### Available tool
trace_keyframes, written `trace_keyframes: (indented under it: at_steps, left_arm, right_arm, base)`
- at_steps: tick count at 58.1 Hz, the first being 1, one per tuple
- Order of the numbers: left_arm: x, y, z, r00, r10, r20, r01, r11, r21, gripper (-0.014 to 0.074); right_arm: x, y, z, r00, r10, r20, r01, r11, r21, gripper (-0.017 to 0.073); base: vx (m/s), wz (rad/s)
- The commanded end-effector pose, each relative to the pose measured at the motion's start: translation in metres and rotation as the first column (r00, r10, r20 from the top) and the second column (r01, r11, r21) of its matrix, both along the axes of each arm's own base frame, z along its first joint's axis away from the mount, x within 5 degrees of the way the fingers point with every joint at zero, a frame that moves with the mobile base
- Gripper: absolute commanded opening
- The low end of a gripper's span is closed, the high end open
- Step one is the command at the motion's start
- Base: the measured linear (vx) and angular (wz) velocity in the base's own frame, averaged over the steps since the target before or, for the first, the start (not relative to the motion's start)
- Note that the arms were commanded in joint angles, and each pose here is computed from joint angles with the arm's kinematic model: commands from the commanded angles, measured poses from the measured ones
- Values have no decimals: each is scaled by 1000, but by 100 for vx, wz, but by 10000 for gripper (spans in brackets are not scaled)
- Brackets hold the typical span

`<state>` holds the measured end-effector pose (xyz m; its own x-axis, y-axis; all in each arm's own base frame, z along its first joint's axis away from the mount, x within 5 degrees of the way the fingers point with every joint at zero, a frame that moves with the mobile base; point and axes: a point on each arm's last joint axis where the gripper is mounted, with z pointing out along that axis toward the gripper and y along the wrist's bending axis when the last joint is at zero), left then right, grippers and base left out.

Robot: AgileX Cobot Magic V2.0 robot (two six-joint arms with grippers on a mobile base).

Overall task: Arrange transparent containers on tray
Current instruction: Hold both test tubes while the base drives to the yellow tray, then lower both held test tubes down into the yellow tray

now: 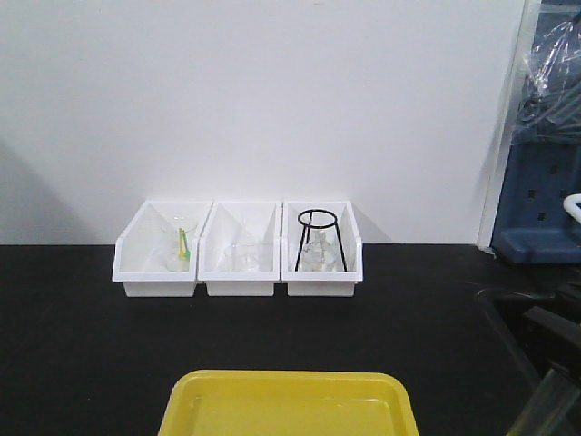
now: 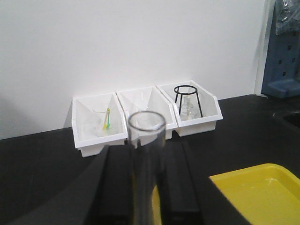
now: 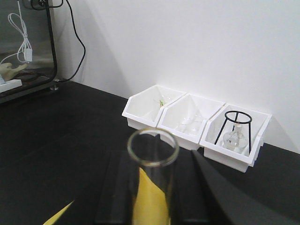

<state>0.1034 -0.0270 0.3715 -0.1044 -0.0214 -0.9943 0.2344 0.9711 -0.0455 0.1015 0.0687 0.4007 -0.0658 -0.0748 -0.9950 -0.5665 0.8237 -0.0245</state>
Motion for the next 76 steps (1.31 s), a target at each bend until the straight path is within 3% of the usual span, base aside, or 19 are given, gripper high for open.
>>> trace_keyframes:
  at_steps: [1,39,48,56,64,76]
  left_arm:
    - [-2,-2,19,994,-23,106,26,999,-31,114]
    - [-2,-2,18,995,-21,96,24,999,-31,114]
    - [10,-6,12,999,-25,44,26,999,-26,114]
    - [39,-21,0,996,-63,-64,55,991,-124,114]
    - [76,-47,-21,981,-137,-134,128,989,-74,114]
    - [134,-96,-49,939,-209,-273,200,978,-61,114]
  right_arm:
    - [-1,-2,16,995,-11,99,6,999,50,57]
    - [-1,-2,17,995,-11,97,5,998,61,57]
    - [13,7,7,1000,-17,-17,18,996,83,59]
    - [44,25,-10,988,-47,-145,59,995,75,59]
    - [83,48,-36,955,-82,-286,108,991,77,59]
    - [145,86,-57,906,-139,-400,145,989,-14,60]
  base:
    - [5,1]
    - [1,0]
    - [0,0]
    - [0,0]
    - [0,0]
    - [0,0]
